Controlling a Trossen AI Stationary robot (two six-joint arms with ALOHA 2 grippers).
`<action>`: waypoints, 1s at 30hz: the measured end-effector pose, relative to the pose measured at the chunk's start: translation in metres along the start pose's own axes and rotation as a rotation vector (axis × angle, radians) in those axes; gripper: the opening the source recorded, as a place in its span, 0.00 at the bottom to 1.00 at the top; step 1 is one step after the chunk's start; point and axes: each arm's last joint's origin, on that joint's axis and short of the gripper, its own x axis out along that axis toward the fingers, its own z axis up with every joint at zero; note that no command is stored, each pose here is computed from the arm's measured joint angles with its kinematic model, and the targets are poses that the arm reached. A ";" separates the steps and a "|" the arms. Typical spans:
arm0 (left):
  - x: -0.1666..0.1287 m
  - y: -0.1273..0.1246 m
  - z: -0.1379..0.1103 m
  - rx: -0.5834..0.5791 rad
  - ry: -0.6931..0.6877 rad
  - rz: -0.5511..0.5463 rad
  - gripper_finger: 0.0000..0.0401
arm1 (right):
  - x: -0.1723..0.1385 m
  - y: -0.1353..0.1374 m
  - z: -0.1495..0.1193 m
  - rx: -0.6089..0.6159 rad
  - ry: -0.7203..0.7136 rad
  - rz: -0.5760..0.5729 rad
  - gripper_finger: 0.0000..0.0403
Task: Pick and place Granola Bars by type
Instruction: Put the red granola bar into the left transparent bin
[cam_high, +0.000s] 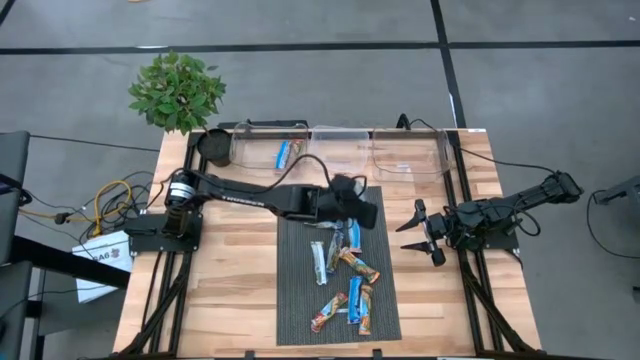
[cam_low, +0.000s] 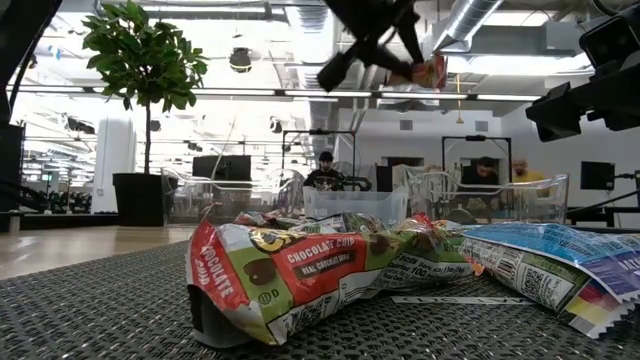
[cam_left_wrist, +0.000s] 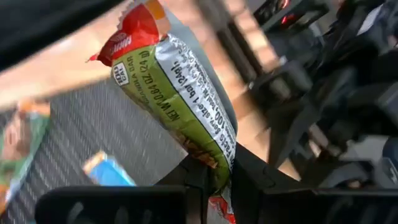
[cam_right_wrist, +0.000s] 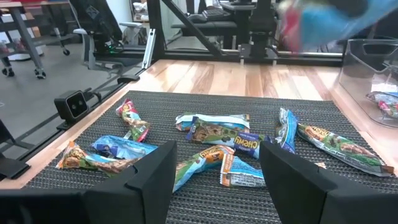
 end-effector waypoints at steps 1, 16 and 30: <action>-0.002 -0.002 0.002 0.008 -0.011 0.000 0.08 | 0.000 0.000 0.000 0.000 0.001 0.000 0.55; 0.003 0.031 0.013 0.071 0.051 0.253 0.08 | 0.000 0.000 0.000 0.000 0.000 0.000 0.55; -0.056 0.088 0.095 0.236 -0.045 0.639 0.08 | 0.000 0.000 0.000 0.000 0.000 0.000 0.55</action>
